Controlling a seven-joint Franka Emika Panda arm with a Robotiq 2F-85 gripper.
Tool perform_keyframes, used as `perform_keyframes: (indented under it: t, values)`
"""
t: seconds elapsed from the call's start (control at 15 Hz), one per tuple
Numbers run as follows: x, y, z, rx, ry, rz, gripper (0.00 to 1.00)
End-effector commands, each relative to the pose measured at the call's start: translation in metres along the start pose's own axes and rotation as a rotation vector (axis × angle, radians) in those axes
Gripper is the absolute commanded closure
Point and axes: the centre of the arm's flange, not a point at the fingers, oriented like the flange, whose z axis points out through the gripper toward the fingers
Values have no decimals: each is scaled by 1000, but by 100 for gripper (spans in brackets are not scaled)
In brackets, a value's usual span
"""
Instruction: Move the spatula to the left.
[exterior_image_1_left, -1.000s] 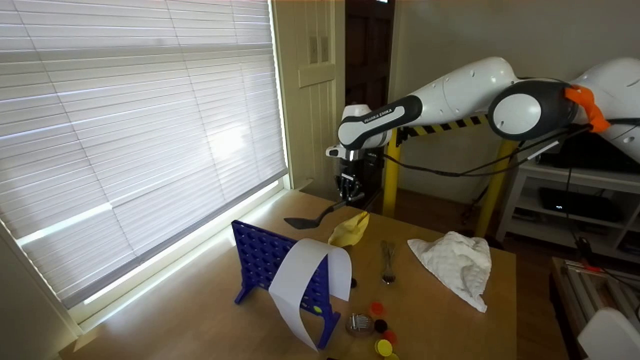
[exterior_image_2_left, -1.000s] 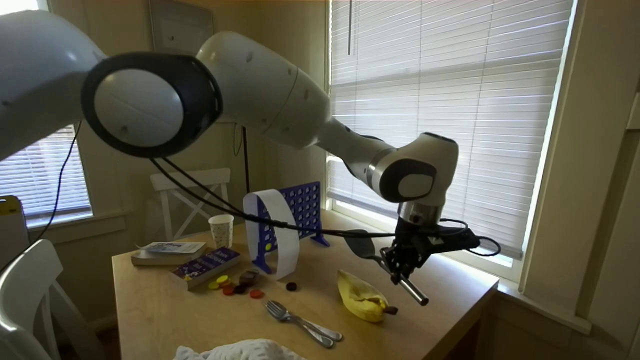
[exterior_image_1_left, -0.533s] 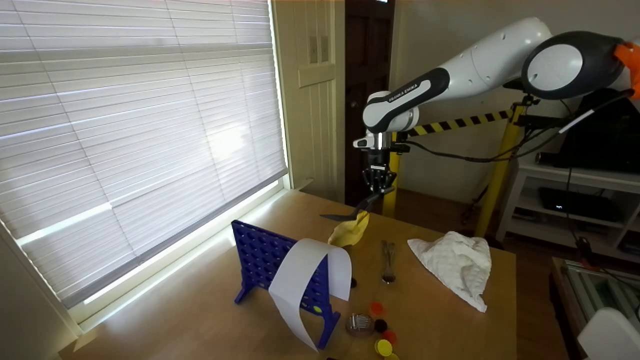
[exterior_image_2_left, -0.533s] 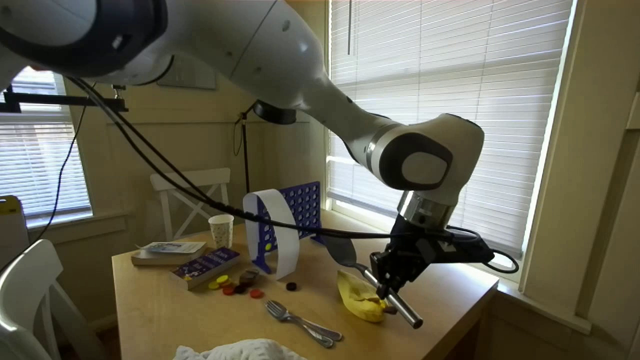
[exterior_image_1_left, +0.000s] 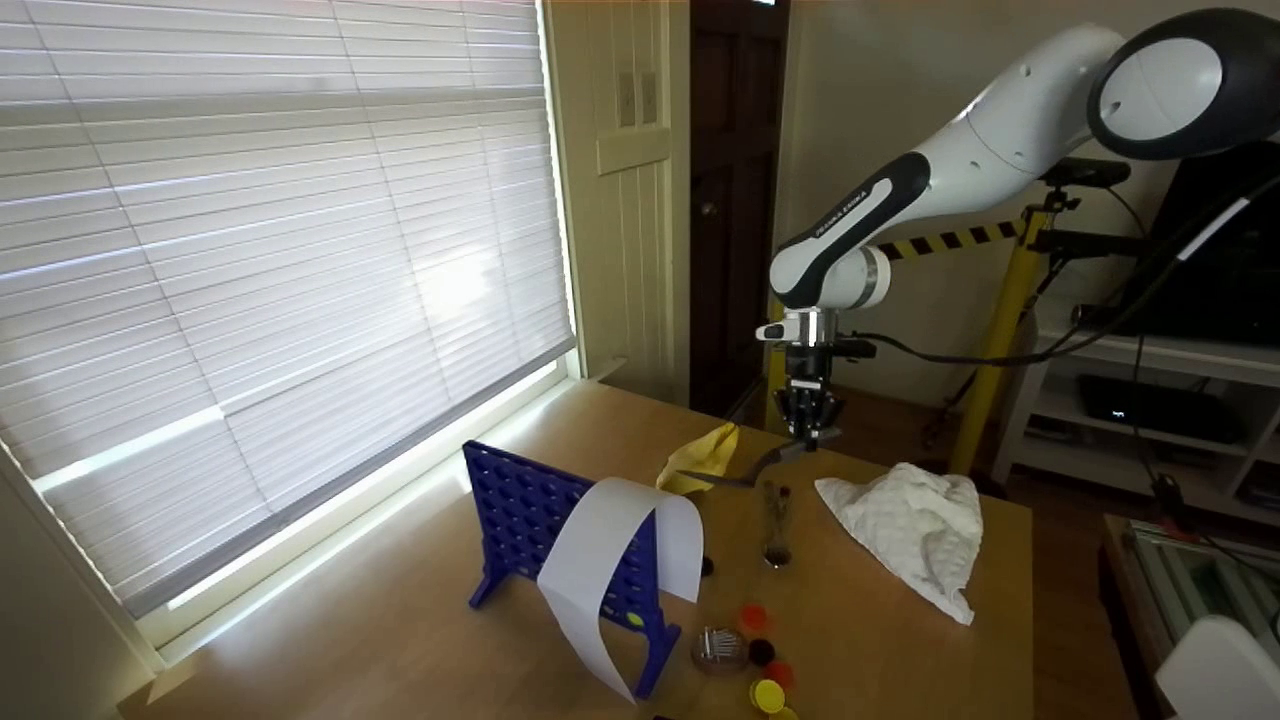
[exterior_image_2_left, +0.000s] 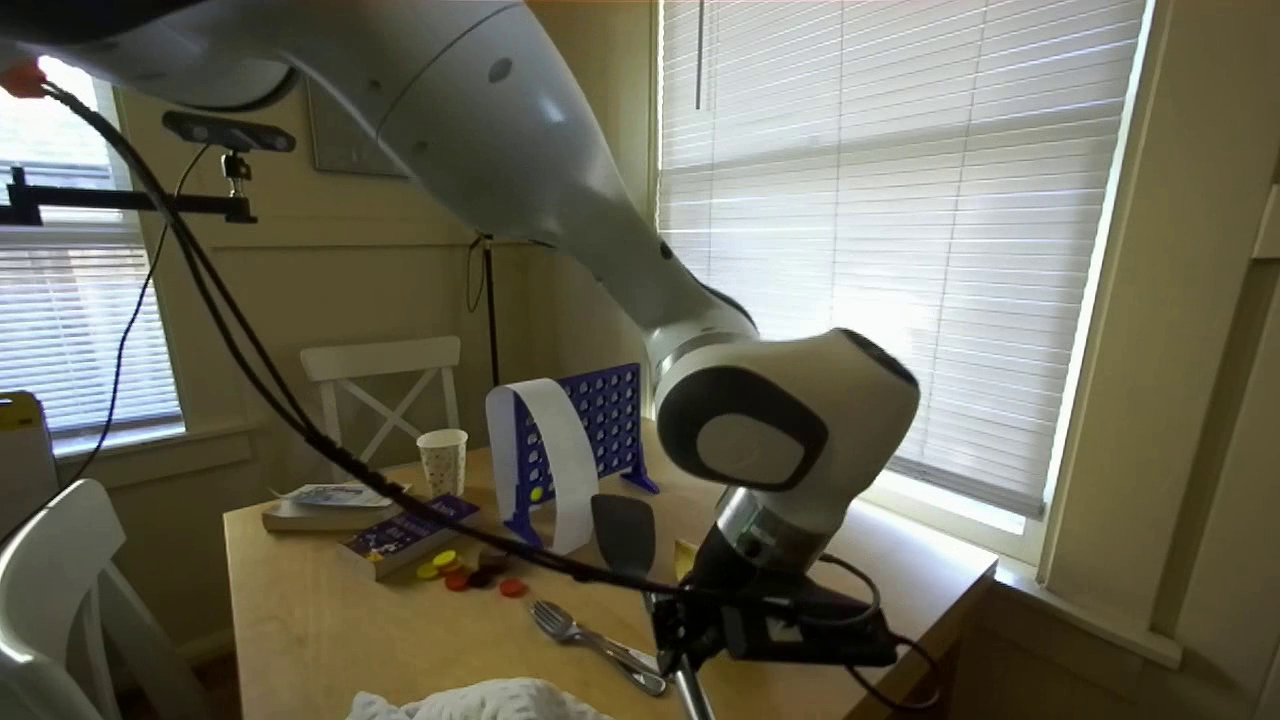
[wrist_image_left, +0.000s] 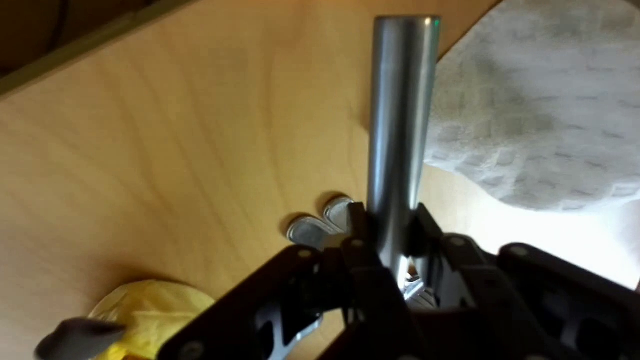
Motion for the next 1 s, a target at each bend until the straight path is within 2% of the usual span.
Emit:
perform_keyframes:
  t: [0.0, 0.2, 0.4, 0.47, 0.6, 0.93]
  values:
    - [-6, -74, 48, -103, 119, 44, 94]
    - [-7, -97, 78, -179, 152, 48, 94]
    - [-2, -119, 86, -249, 160, 12, 94]
    - [1, -128, 86, -258, 151, -1, 51]
    - [6, -143, 81, -292, 173, -5, 44]
    - [25, -171, 22, -381, 188, 47, 9]
